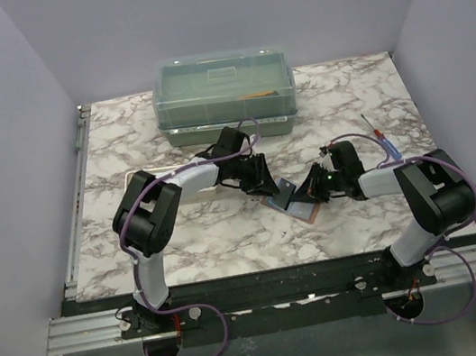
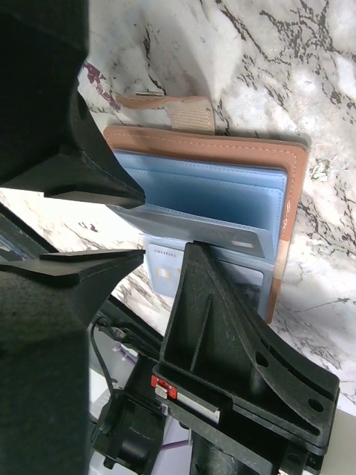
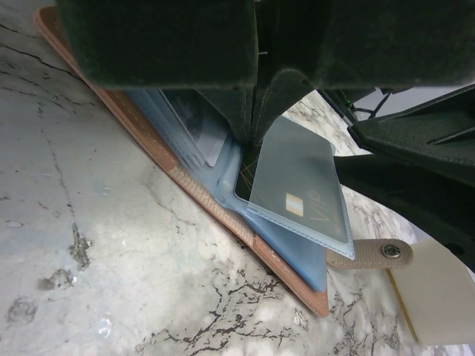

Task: Put the credit cards into the card holder
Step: Insert the credit card into the card holder.

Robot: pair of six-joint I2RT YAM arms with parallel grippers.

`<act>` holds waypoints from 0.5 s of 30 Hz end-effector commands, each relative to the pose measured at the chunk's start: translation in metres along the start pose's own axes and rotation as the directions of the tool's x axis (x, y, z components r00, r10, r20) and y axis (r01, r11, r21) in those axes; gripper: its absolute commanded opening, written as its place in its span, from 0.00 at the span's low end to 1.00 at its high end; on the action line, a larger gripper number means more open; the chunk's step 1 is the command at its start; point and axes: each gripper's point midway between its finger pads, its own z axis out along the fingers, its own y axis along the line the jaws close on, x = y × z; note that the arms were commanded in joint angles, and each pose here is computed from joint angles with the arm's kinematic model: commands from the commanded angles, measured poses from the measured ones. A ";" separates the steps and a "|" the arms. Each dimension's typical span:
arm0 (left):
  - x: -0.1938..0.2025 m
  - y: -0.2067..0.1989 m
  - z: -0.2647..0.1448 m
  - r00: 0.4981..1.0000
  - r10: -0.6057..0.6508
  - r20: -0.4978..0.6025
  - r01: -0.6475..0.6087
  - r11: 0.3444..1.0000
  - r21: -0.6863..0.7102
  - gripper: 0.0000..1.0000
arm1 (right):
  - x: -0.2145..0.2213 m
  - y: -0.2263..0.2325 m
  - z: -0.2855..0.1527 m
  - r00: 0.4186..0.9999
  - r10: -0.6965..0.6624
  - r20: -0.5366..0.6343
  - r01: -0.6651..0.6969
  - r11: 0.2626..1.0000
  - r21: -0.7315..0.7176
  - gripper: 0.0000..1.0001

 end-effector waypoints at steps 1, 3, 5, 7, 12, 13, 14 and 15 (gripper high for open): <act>-0.002 -0.013 0.003 0.999 0.033 0.009 -0.033 0.999 0.018 0.37 | 0.003 -0.024 0.006 1.000 0.012 0.011 -0.013 0.995 0.094 0.00; -0.005 -0.012 0.000 0.999 0.044 0.031 -0.044 0.999 0.001 0.40 | 0.004 -0.025 0.006 1.000 0.012 0.010 -0.013 0.995 0.094 0.00; -0.008 -0.010 -0.003 0.997 0.051 0.056 -0.050 0.998 -0.024 0.42 | 0.004 -0.026 0.006 1.000 0.014 0.010 -0.015 0.995 0.095 0.00; -0.013 -0.010 -0.008 0.994 0.062 0.087 -0.058 0.997 -0.045 0.44 | 0.005 -0.026 0.006 1.000 0.013 0.011 -0.014 0.995 0.094 0.00; -0.019 -0.004 -0.011 0.991 0.058 0.124 -0.047 0.995 -0.084 0.46 | 0.005 -0.027 0.006 1.000 0.012 0.011 -0.013 0.996 0.093 0.00; -0.019 -0.002 -0.011 0.991 0.049 0.126 -0.038 0.995 -0.091 0.46 | 0.006 -0.027 0.007 1.000 0.013 0.010 -0.014 0.996 0.093 0.00; -0.018 0.000 -0.009 0.992 0.039 0.124 -0.027 0.995 -0.095 0.46 | 0.006 -0.027 0.007 1.000 0.014 0.010 -0.015 0.996 0.092 0.00; -0.016 0.002 -0.007 0.993 0.030 0.114 -0.019 0.996 -0.092 0.46 | 0.006 -0.027 0.007 1.000 0.016 0.008 -0.017 0.996 0.091 0.00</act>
